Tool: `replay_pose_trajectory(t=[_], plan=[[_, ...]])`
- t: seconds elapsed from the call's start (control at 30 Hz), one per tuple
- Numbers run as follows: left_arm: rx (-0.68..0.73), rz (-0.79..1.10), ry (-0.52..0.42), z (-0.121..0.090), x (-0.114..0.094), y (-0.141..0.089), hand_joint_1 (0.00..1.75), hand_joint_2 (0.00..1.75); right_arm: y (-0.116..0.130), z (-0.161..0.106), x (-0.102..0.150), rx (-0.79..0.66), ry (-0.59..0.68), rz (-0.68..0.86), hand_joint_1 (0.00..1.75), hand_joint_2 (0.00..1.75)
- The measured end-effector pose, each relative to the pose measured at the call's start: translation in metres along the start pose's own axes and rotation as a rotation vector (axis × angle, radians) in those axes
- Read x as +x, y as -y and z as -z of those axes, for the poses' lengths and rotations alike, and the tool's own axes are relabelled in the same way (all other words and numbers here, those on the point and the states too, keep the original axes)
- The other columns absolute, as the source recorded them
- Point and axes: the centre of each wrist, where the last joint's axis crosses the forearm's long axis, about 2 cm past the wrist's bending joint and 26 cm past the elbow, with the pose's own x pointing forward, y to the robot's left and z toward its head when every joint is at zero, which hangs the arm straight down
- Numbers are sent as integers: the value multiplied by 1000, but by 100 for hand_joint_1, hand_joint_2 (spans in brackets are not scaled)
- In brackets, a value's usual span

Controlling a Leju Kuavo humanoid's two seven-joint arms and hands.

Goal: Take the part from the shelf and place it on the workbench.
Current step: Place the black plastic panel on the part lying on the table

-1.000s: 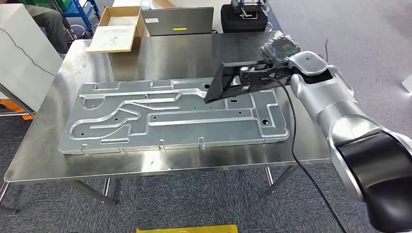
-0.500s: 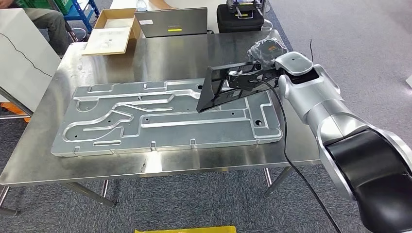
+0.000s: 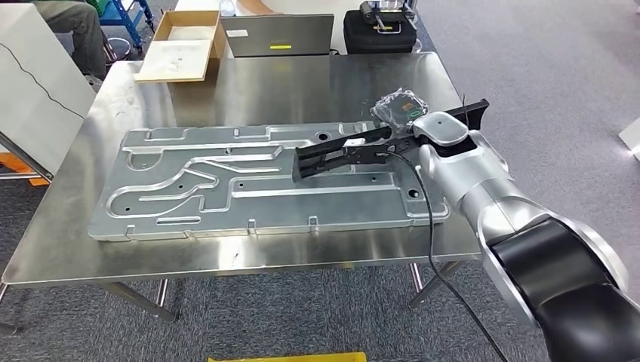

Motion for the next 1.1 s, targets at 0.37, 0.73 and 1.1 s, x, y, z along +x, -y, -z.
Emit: replay_pose_trajectory(t=[0.37,0.73,1.1], plan=[[4,3,9,-1,-1,-8,0,0,-31,-20,-36,277,-116,403,0,0],[-2,19,22,3,6,-13,0,0,-25,-31,-69,306,-118,811,0,0],[-11,30,59,7,14,-10,0,0,14,-39,-113,153,-172,810,0,0]])
